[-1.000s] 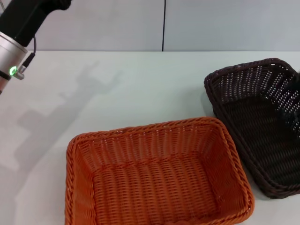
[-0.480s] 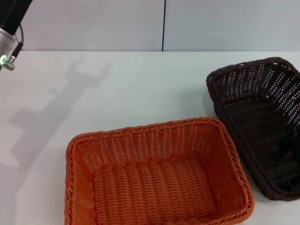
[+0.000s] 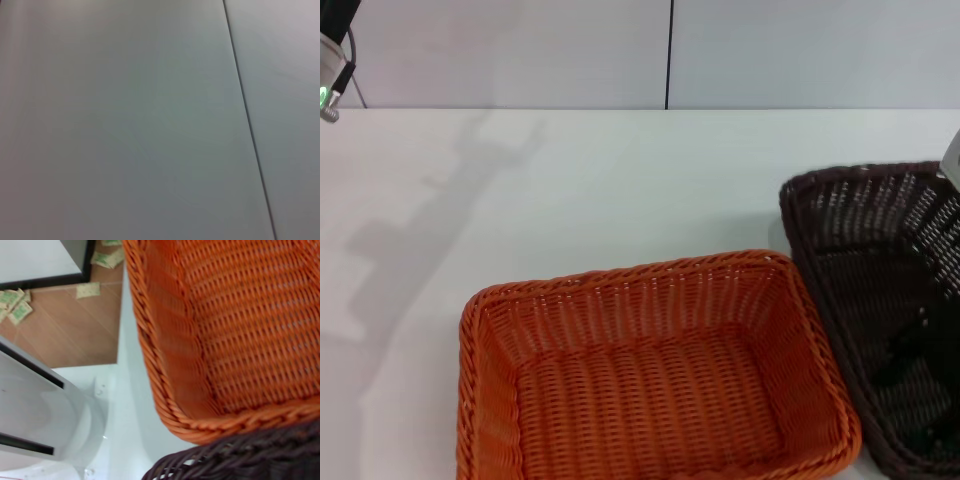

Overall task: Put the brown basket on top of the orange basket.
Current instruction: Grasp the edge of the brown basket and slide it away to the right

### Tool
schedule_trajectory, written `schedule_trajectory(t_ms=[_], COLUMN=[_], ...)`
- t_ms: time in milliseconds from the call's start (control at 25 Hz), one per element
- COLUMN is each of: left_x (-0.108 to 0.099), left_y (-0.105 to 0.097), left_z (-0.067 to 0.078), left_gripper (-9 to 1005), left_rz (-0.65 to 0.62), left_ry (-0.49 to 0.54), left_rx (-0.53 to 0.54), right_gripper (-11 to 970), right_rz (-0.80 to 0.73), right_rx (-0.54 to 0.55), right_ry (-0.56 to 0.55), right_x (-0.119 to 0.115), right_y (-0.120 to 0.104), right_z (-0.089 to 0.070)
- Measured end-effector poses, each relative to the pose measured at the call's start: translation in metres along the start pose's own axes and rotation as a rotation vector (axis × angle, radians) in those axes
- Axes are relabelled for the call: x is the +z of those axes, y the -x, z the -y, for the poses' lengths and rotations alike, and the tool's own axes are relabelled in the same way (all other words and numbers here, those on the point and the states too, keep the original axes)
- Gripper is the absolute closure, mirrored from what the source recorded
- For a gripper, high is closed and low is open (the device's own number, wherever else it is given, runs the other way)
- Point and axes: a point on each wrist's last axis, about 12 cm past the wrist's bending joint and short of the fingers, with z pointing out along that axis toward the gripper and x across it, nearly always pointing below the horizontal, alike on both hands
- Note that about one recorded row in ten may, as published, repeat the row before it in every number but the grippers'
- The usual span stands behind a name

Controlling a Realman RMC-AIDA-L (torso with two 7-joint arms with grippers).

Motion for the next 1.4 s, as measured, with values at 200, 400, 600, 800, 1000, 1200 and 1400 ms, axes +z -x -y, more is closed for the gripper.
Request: schedule_trajectory(t_ms=[200, 400, 600, 800, 1000, 1200, 1400], left_x=[0.012, 0.020, 0.026, 0.032, 0.037, 0.037, 0.036], left_y=[0.000, 0.002, 0.002, 0.002, 0.001, 0.001, 0.000], left_z=[0.001, 0.000, -0.005, -0.006, -0.005, -0.004, -0.003], left_gripper=[159, 161, 163, 166, 168, 169, 169], left_rz=[-0.013, -0.009, -0.024, -0.032, -0.045, -0.048, -0.051], left_ry=[0.005, 0.016, 0.044, 0.054, 0.054, 0.052, 0.047], left_rx=[0.022, 0.044, 0.050, 0.066, 0.072, 0.072, 0.073], right_gripper=[232, 240, 247, 255, 263, 270, 278], right_rz=[0.024, 0.018, 0.007, 0.033, 0.041, 0.050, 0.082], right_rx=[-0.025, -0.037, -0.057, -0.080, -0.089, -0.072, -0.036], right_ry=[0.058, 0.123, 0.188, 0.259, 0.298, 0.257, 0.108], right_x=[-0.004, 0.001, 0.012, 0.018, 0.019, 0.007, -0.024], right_y=[0.003, 0.009, 0.018, 0.026, 0.031, 0.027, 0.018], right_z=[-0.006, -0.012, -0.018, -0.025, -0.029, -0.024, -0.009])
